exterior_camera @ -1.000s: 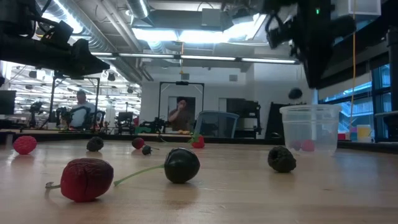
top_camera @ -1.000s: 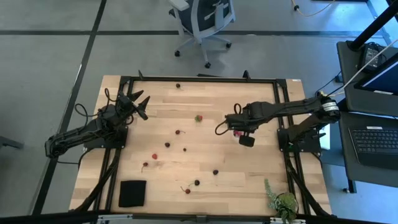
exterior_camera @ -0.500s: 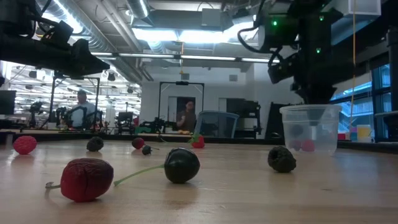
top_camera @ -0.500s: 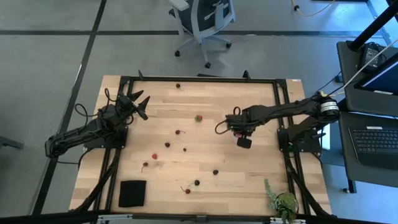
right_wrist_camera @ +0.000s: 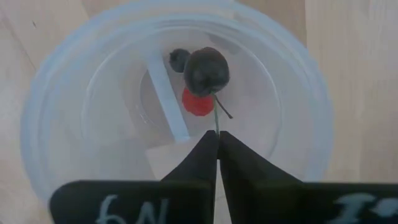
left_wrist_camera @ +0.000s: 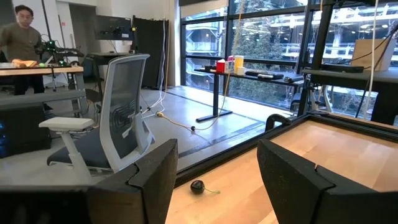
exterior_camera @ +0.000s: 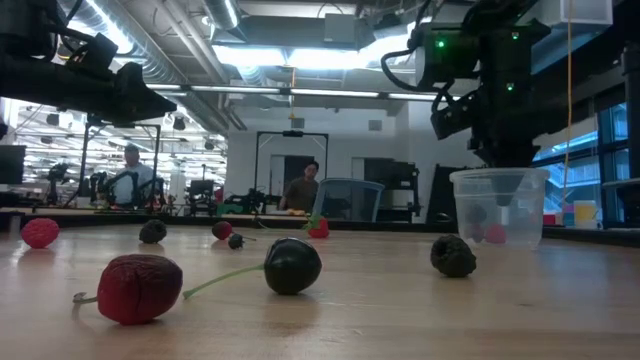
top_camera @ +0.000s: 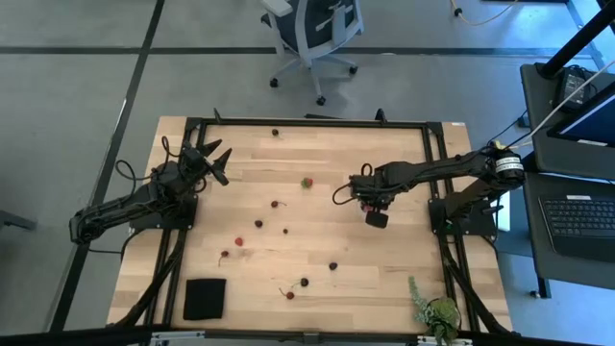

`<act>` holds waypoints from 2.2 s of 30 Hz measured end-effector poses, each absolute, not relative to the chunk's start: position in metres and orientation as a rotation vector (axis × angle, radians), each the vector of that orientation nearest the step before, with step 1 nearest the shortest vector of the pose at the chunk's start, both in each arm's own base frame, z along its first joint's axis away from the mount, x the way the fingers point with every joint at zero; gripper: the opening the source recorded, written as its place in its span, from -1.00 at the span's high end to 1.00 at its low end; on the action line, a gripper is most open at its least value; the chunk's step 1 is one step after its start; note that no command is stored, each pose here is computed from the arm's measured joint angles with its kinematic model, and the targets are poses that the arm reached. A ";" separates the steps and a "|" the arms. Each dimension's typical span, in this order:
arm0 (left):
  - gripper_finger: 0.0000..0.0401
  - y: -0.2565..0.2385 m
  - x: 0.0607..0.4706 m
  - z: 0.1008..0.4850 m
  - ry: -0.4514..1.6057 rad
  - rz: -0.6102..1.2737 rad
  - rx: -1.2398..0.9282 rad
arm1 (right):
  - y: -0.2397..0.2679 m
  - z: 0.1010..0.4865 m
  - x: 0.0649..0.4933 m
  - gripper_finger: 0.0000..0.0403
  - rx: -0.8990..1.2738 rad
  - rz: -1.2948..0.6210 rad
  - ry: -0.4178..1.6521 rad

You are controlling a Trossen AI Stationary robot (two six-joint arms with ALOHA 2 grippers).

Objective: Pick and placing Produce into tupperware
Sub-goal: Put the black cherry into the transparent bucket, then put the blackberry into the transparent bucket

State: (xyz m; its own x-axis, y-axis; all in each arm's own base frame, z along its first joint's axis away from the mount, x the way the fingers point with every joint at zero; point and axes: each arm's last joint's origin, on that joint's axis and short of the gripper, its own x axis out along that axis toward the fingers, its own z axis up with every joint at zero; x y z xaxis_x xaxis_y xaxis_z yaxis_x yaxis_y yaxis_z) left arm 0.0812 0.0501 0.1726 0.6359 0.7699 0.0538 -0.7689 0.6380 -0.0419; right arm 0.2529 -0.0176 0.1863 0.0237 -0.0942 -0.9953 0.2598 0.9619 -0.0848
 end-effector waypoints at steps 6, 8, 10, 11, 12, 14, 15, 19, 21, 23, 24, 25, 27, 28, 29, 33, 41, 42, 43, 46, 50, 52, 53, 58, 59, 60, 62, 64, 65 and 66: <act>-0.07 0.050 0.081 0.173 -0.069 0.879 -0.016 | -0.018 0.186 0.253 0.76 0.135 -0.277 1.524; -0.07 0.050 0.081 0.173 -0.069 0.879 -0.016 | -0.018 0.186 0.253 0.70 0.135 -0.277 1.525; -0.07 0.050 0.081 0.173 -0.069 0.879 -0.016 | -0.018 0.186 0.253 0.63 0.134 -0.277 1.526; -0.07 0.050 0.081 0.173 -0.069 0.879 -0.016 | -0.018 0.187 0.252 0.60 0.134 -0.277 1.532; -0.07 0.050 0.081 0.173 -0.069 0.879 -0.016 | -0.018 0.189 0.251 0.57 0.134 -0.279 1.548; -0.07 0.050 0.081 0.173 -0.069 0.879 -0.016 | -0.018 0.198 0.251 0.52 0.141 -0.293 1.584; -0.07 0.050 0.081 0.173 -0.069 0.879 -0.016 | -0.018 0.204 0.251 0.51 0.149 -0.310 1.594; -0.07 0.050 0.081 0.173 -0.069 0.879 -0.016 | -0.017 0.237 0.259 0.47 0.159 -0.367 1.523; -0.07 0.050 0.081 0.173 -0.069 0.879 -0.016 | -0.014 0.254 0.269 0.47 0.156 -0.351 1.434; -0.07 0.050 0.081 0.173 -0.069 0.879 -0.016 | -0.009 0.270 0.279 0.46 0.154 -0.321 1.331; -0.07 0.050 0.081 0.173 -0.069 0.879 -0.016 | -0.006 0.277 0.285 0.46 0.150 -0.302 1.276; -0.07 0.050 0.081 0.173 -0.069 0.879 -0.015 | -0.002 0.282 0.291 0.46 0.139 -0.276 1.214; -0.07 0.050 0.081 0.173 -0.069 0.879 -0.016 | 0.007 0.288 0.301 0.46 0.110 -0.221 1.100; -0.07 0.050 0.081 0.173 -0.069 0.879 -0.016 | 0.011 0.290 0.306 0.46 0.108 -0.202 1.049; -0.07 0.050 0.081 0.173 -0.069 0.879 -0.016 | 0.016 0.291 0.310 0.46 0.106 -0.181 1.000; -0.07 0.050 0.081 0.173 -0.069 0.879 -0.016 | 0.034 0.277 0.317 0.46 0.078 -0.025 0.972; -0.07 0.050 0.081 0.173 -0.069 0.879 -0.016 | 0.061 0.230 0.316 0.06 0.037 0.089 0.928; -0.07 0.050 0.081 0.173 -0.069 0.879 -0.016 | 0.063 0.225 0.315 -0.01 0.034 0.100 0.910; -0.07 0.050 0.081 0.173 -0.069 0.879 -0.016 | 0.066 0.219 0.314 -0.08 0.025 0.112 0.894; -0.07 0.050 0.081 0.173 -0.069 0.879 -0.016 | 0.073 0.200 0.307 -0.26 -0.007 0.152 0.854; -0.07 0.050 0.081 0.173 -0.069 0.879 -0.016 | 0.081 0.180 0.300 -0.40 0.046 0.179 0.708; -0.07 0.050 0.081 0.173 -0.069 0.879 -0.016 | 0.084 0.172 0.295 -0.44 0.047 0.198 0.656; -0.07 0.050 0.081 0.173 -0.069 0.879 -0.016 | 0.086 0.170 0.293 -0.44 0.047 0.208 0.629; -0.07 0.050 0.081 0.173 -0.069 0.879 -0.016 | 0.094 0.160 0.284 -0.45 0.069 0.231 0.609; -0.07 0.050 0.081 0.173 -0.069 0.879 -0.016 | 0.096 0.159 0.283 -0.45 0.067 0.230 0.609; -0.07 0.050 0.081 0.173 -0.069 0.879 -0.016 | 0.098 0.157 0.283 -0.45 0.061 0.225 0.614; -0.07 0.050 0.081 0.173 -0.069 0.879 -0.016 | 0.101 0.152 0.284 -0.45 0.051 0.231 0.627; -0.07 0.050 0.081 0.173 -0.069 0.879 -0.016 | 0.105 0.146 0.286 -0.45 0.045 0.241 0.636; -0.07 0.050 0.081 0.173 -0.069 0.879 -0.016 | 0.107 0.144 0.288 -0.45 0.042 0.245 0.638; -0.07 0.050 0.081 0.173 -0.069 0.879 -0.016 | 0.109 0.142 0.290 -0.45 0.039 0.248 0.644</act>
